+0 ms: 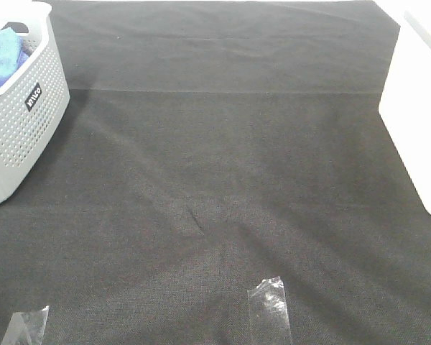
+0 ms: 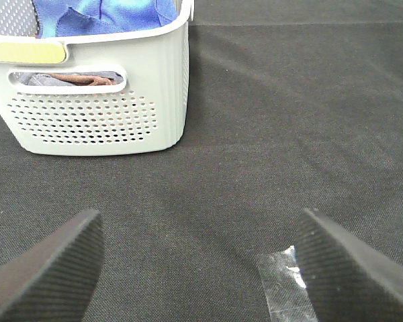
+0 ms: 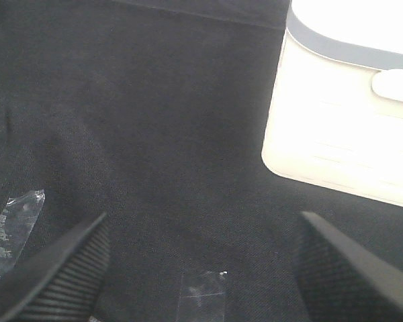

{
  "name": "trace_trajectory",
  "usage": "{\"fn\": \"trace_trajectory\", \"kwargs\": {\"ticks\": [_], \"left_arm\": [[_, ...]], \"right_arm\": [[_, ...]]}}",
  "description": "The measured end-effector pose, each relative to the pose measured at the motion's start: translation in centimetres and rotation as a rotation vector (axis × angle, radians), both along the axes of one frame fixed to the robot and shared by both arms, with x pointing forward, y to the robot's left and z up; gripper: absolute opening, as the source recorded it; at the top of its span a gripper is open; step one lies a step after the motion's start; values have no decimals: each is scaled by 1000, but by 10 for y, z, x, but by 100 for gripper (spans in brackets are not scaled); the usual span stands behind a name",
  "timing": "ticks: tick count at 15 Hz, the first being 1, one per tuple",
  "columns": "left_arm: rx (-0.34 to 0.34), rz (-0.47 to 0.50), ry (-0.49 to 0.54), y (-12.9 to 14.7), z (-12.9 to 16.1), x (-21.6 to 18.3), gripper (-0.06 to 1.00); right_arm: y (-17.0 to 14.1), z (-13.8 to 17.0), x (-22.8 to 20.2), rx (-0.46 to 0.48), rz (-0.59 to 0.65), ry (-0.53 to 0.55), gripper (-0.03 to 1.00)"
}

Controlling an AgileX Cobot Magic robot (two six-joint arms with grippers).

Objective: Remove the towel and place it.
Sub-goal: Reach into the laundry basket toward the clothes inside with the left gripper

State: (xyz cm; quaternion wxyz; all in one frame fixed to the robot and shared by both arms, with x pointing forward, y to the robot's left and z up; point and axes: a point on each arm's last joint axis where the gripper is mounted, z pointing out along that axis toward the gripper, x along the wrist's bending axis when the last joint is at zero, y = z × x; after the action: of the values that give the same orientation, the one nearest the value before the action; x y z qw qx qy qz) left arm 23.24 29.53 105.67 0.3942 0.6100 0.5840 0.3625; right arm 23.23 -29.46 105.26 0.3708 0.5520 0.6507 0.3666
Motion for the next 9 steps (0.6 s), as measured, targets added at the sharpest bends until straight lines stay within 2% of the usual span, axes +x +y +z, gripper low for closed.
{"fn": "trace_trajectory", "kwargs": {"ticks": [9], "left_arm": [[0, 0, 0, 0, 0, 0, 75]], "right_arm": [[0, 0, 0, 0, 0, 0, 75]]}}
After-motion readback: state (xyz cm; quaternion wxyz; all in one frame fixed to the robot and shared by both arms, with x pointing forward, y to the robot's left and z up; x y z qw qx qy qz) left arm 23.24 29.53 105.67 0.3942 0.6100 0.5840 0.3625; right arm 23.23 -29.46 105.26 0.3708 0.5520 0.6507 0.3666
